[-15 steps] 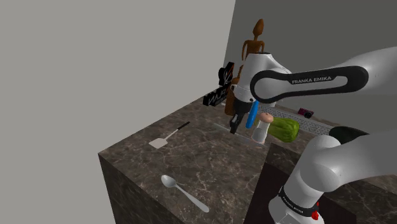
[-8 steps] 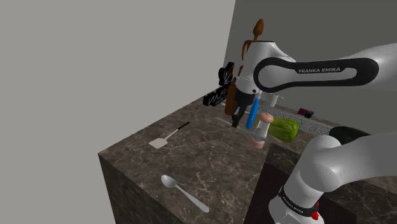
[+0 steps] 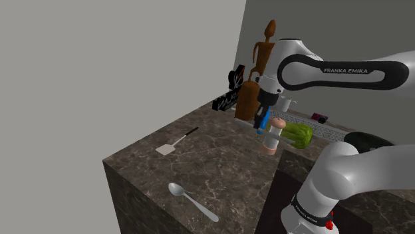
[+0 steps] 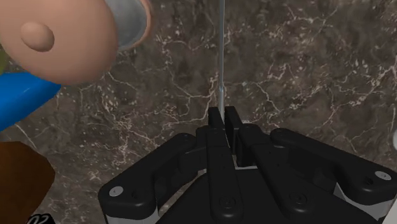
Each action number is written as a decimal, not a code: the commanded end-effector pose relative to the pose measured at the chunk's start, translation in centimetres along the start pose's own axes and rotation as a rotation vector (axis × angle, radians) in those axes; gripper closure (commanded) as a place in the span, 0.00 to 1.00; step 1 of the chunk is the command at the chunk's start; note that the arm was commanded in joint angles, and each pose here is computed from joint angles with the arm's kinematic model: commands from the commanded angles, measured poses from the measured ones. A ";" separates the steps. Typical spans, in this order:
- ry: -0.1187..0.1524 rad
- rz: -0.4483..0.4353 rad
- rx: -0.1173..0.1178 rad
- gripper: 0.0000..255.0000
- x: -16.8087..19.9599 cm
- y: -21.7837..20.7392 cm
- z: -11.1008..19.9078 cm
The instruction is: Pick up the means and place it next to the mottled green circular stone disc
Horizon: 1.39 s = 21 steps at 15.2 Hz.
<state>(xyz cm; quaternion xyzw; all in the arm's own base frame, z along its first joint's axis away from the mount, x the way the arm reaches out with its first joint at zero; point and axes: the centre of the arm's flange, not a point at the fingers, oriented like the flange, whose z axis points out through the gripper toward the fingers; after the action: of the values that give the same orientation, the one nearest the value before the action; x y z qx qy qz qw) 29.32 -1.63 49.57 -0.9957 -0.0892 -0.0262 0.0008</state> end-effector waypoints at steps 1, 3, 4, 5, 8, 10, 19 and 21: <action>0.000 -0.001 0.000 1.00 -1.4 2.2 -0.2; 0.000 -0.001 0.000 1.00 -3.0 4.3 -0.3; 0.000 -0.001 0.000 1.00 -3.8 5.4 -0.3; 0.000 -0.001 0.000 1.00 -4.6 6.4 -0.4; 0.000 -0.001 0.000 1.00 -6.9 9.6 -0.5; 0.000 -0.001 0.000 1.00 -8.5 11.8 -0.5; 0.000 -0.001 0.000 1.00 -15.6 21.3 -0.9; 0.000 -0.001 0.000 1.00 -17.1 23.4 -1.0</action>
<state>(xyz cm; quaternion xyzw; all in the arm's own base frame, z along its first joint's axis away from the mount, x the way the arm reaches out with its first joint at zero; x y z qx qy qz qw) 17.75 -25.36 50.37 -0.9942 -0.0835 -0.0612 0.0297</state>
